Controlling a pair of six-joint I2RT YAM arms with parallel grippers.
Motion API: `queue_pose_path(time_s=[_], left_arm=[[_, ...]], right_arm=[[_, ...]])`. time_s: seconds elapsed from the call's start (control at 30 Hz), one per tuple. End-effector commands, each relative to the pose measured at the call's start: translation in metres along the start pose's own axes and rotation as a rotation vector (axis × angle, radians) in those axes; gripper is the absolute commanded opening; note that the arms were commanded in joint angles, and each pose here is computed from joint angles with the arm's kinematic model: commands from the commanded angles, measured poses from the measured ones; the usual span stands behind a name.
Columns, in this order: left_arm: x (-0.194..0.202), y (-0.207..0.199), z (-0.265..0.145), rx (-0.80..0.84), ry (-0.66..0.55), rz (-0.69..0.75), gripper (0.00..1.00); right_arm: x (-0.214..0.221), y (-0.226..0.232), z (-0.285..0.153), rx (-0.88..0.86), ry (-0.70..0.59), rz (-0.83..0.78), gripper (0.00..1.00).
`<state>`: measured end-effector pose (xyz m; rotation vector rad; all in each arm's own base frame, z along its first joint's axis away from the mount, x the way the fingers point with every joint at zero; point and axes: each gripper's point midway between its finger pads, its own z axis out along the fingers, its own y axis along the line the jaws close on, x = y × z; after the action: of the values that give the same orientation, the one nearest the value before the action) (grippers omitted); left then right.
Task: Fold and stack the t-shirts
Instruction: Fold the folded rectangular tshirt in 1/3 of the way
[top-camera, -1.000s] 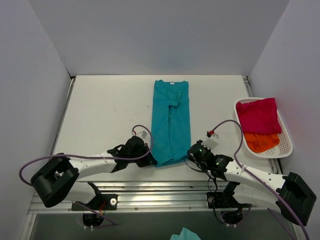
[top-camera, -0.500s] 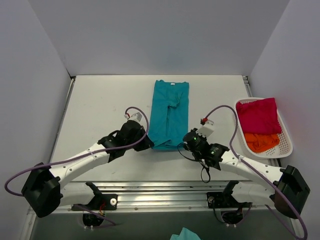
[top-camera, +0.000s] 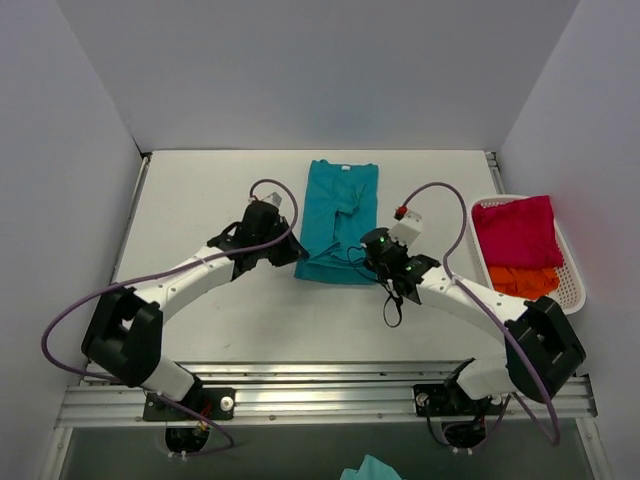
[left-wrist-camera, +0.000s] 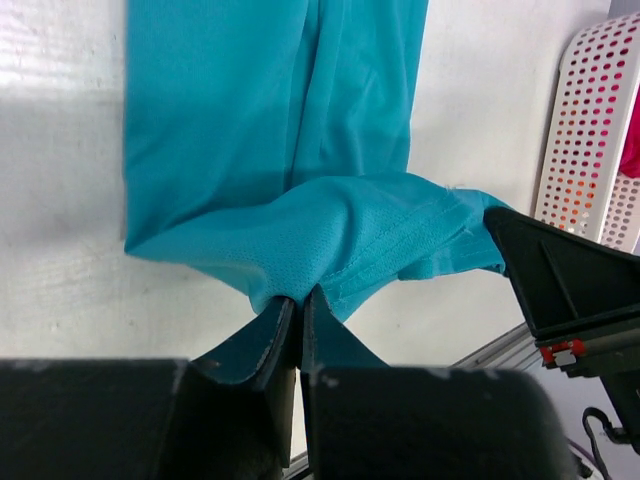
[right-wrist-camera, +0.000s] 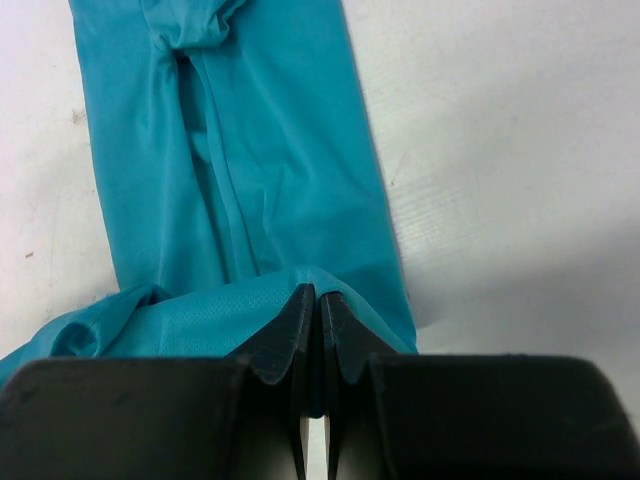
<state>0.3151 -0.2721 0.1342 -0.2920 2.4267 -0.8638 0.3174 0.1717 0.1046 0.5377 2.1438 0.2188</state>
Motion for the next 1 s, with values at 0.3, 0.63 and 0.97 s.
queue_pose_path(time_s=[0.3, 0.63, 0.97], left_arm=[[-0.048, -0.014, 0.055, 0.083, 0.019, 0.0, 0.1], [-0.097, 0.013, 0.11, 0.086, 0.049, -0.078, 0.86], [-0.162, 0.025, 0.048, 0.084, -0.144, -0.066, 0.95]], right_arm=[[-0.019, 0.017, 0.055, 0.105, -0.024, -0.03, 0.0], [-0.044, 0.018, 0.126, 0.197, -0.027, -0.059, 1.0], [-0.106, 0.018, 0.082, 0.224, -0.163, -0.027, 1.0]])
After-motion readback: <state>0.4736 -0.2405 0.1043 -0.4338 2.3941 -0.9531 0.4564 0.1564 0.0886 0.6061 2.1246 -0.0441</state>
